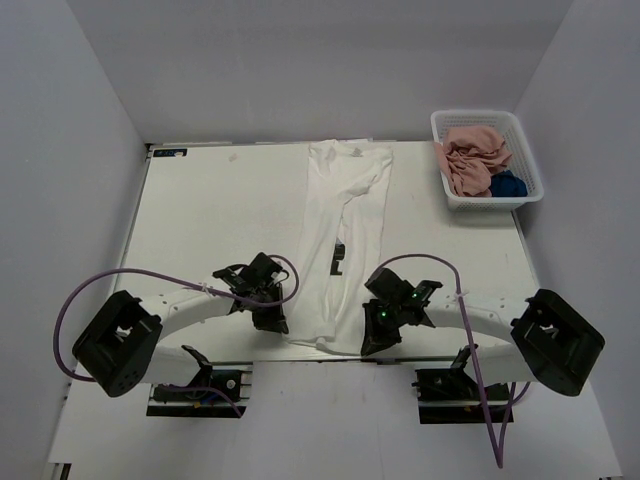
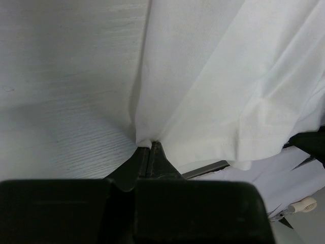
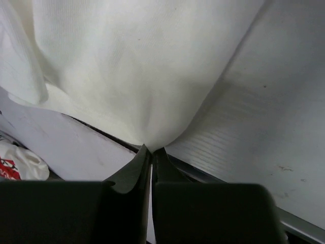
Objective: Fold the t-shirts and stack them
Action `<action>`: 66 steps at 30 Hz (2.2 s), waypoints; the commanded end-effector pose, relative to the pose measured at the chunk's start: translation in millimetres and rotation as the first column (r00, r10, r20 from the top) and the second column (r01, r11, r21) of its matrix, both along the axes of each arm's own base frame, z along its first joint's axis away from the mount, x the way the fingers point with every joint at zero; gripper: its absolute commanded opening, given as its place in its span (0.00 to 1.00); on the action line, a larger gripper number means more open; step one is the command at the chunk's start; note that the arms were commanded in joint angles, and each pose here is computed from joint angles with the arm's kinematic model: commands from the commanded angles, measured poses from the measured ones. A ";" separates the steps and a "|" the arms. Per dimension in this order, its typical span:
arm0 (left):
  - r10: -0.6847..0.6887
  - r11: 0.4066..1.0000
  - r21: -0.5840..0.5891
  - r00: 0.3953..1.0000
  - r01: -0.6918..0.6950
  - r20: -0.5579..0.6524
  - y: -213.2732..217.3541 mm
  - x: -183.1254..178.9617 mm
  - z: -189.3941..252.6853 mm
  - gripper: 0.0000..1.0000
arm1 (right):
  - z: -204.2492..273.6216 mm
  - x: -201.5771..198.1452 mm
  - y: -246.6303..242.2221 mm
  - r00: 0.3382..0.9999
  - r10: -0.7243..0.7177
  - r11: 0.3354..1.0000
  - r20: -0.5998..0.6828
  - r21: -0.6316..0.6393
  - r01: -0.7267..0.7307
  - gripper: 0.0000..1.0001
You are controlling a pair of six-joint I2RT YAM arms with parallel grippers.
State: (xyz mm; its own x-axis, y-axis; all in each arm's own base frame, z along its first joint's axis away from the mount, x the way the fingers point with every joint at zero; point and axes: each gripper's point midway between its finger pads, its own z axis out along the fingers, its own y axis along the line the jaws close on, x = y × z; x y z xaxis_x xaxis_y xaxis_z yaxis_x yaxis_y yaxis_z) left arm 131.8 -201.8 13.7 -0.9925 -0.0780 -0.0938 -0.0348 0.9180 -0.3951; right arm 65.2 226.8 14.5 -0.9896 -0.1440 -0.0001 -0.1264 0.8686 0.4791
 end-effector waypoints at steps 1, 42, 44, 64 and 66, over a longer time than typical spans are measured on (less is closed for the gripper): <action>-0.018 0.999 -0.047 0.998 0.021 0.059 -11.8 11.4 21.2 0.00 | 8.8 13.7 3.2 0.997 0.004 1.000 0.076 -0.019 -0.003 0.00; 0.109 0.972 0.130 0.866 -0.196 0.487 -59.7 349.2 116.5 0.00 | 111.6 358.6 -32.2 0.693 -0.224 0.936 0.685 -0.048 0.350 0.00; 0.079 0.978 0.130 0.863 -0.165 0.500 -64.7 355.9 110.5 0.00 | 106.5 365.2 -32.9 0.699 -0.217 0.939 0.682 -0.049 0.340 0.00; 0.062 0.982 0.103 0.792 -0.156 0.607 -45.4 390.5 136.1 1.00 | 94.5 382.6 -16.3 0.743 -0.230 0.973 0.629 0.155 0.170 0.90; 0.077 0.977 0.114 0.794 -0.181 0.603 -32.9 372.5 141.1 1.00 | 109.3 378.5 -16.3 0.715 -0.244 0.969 0.655 0.185 0.162 0.90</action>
